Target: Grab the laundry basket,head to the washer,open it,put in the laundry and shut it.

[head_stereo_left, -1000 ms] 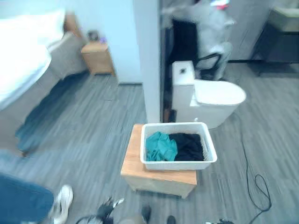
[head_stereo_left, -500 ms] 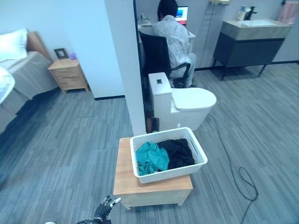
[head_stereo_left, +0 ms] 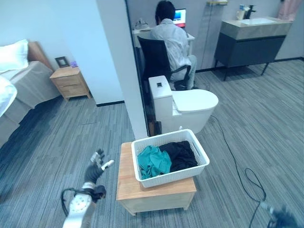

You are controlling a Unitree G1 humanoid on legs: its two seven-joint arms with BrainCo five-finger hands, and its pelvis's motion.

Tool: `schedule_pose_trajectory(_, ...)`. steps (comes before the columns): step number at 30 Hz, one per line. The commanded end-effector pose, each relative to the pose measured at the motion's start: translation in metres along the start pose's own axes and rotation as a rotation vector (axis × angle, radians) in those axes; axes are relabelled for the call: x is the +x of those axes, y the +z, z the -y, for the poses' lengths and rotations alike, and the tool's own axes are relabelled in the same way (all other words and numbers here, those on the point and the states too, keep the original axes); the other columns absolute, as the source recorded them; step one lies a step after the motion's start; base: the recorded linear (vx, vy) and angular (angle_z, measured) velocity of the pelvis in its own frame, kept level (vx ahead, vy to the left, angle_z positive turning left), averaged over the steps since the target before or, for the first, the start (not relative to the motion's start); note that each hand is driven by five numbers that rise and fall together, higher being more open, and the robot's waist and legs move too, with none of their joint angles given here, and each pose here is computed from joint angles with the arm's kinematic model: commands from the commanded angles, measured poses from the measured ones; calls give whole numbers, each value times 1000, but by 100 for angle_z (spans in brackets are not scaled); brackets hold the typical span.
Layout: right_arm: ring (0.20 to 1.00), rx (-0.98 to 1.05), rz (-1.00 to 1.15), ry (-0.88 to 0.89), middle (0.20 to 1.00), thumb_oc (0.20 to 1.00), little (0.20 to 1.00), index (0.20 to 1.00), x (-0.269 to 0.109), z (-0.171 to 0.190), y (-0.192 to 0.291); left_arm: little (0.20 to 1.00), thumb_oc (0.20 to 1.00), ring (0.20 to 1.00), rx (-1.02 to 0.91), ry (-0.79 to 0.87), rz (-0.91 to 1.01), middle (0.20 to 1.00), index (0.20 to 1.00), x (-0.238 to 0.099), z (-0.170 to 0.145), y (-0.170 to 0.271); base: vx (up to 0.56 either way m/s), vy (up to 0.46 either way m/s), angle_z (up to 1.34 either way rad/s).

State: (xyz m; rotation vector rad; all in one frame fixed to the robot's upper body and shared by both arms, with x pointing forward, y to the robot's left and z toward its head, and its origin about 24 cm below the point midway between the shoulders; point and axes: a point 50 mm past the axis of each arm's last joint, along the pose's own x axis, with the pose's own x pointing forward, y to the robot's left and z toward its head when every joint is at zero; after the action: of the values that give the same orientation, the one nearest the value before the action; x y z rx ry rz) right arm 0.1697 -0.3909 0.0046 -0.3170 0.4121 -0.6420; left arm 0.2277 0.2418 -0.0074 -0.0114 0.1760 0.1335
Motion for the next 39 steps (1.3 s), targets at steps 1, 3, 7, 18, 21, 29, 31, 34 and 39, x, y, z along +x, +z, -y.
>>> schedule_pose_trajectory(1,1000,-75,142,16,1000,1000,1000,1000,34,-19,60,1000,1000,1000,-35,-32,-16,1000,1000,30,16,7,-37,8,-17)
schedule_pose_trajectory(3,1000,-85,204,68,1000,1000,1000,1000,39,-38,84,1000,1000,1000,-59,-51,-30,1000,1000,41,26,10,-69,1,-12)
schedule_pose_trajectory(7,1000,-94,363,291,1000,1000,1000,1000,39,-118,158,1000,1000,1000,-123,-70,-61,1000,1000,80,63,33,-190,-32,-16)
schedule_pose_trajectory(18,1000,-156,499,426,1000,1000,1000,1000,21,-190,275,1000,1000,1000,-48,83,-170,1000,1000,136,62,90,-152,-29,1)
schedule_pose_trajectory(21,1000,-158,470,393,1000,1000,1000,1000,28,-181,278,1000,1000,1000,-6,69,-94,1000,1000,142,65,115,-52,-20,6)
schedule_pose_trajectory(29,1000,-161,413,296,1000,1000,1000,1000,47,-143,259,1000,1000,1000,91,14,135,1000,1000,144,71,165,-20,-13,5)
schedule_pose_trajectory(31,1000,-154,399,276,1000,1000,1000,1000,51,-134,253,1000,1000,1000,127,-7,156,1000,1000,143,75,168,-12,-6,5)
schedule_pose_trajectory(34,1000,-145,354,251,1000,1000,1000,1000,58,-122,242,1000,1000,1000,179,-37,152,1000,1000,143,82,164,-22,1,0)
schedule_pose_trajectory(39,1000,-144,309,267,1000,1000,1000,1000,60,-123,233,1000,1000,1000,228,-8,92,1000,1000,145,78,154,-2,0,-1)
